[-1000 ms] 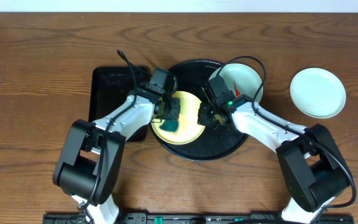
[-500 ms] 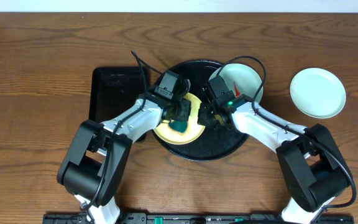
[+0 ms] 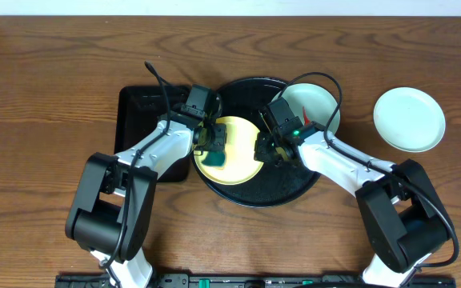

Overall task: Clean dirty plates on tray and stack at the side
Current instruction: 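Return the sponge to the black tray and release it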

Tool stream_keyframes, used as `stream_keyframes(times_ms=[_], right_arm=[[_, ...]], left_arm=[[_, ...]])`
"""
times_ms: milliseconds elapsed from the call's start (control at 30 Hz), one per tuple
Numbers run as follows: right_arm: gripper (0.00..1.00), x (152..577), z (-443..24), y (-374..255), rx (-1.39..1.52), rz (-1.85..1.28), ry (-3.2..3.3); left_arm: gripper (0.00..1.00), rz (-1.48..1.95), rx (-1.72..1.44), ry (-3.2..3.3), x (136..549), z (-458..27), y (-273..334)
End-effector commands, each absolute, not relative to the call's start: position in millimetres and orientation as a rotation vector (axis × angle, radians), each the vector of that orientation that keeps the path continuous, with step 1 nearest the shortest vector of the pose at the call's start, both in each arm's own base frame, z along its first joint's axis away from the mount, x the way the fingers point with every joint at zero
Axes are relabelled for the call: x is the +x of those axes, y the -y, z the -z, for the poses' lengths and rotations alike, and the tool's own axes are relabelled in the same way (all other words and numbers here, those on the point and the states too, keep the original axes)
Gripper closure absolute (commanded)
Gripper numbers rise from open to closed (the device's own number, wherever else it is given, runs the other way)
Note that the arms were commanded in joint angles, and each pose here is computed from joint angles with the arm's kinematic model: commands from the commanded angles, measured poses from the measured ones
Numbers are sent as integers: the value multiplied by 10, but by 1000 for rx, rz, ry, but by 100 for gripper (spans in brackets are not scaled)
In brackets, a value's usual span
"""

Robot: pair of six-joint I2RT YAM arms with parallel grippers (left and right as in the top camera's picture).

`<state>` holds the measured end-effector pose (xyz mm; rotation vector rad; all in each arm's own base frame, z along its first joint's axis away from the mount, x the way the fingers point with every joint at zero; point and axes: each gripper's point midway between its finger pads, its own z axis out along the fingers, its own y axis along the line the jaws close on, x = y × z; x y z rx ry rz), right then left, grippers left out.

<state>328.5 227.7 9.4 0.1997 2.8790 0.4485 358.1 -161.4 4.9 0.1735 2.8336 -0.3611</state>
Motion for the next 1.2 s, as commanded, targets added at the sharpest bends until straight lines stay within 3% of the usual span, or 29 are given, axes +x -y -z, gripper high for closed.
stream_keyframes(times_ms=[0, 233, 367, 567, 700, 900, 1167], right_arm=[[99, 3336, -96, -2257, 210, -413, -2863], [99, 3338, -95, -2255, 211, -410, -2862], [99, 3335, -94, -2254, 211, -410, -2863], [99, 3328, -92, -2250, 211, -407, -2866], [99, 3328, -92, -2250, 211, -407, -2866], [99, 3329, -92, -2250, 211, -408, -2866], [99, 3316, -88, -2251, 209, -405, -2870]], left_arm=[[92, 482, 310, -2939, 3220, 110, 1772], [93, 576, 378, -2928, 3138, 25, 1982], [93, 582, 342, -2769, 3470, -502, 1952], [93, 246, 154, -2479, 3949, -1474, 1290], [92, -38, -17, -2354, 3995, -1940, 498], [93, -183, -231, -2503, 3874, -1453, -269], [93, -164, -237, -2717, 3849, -682, -280]])
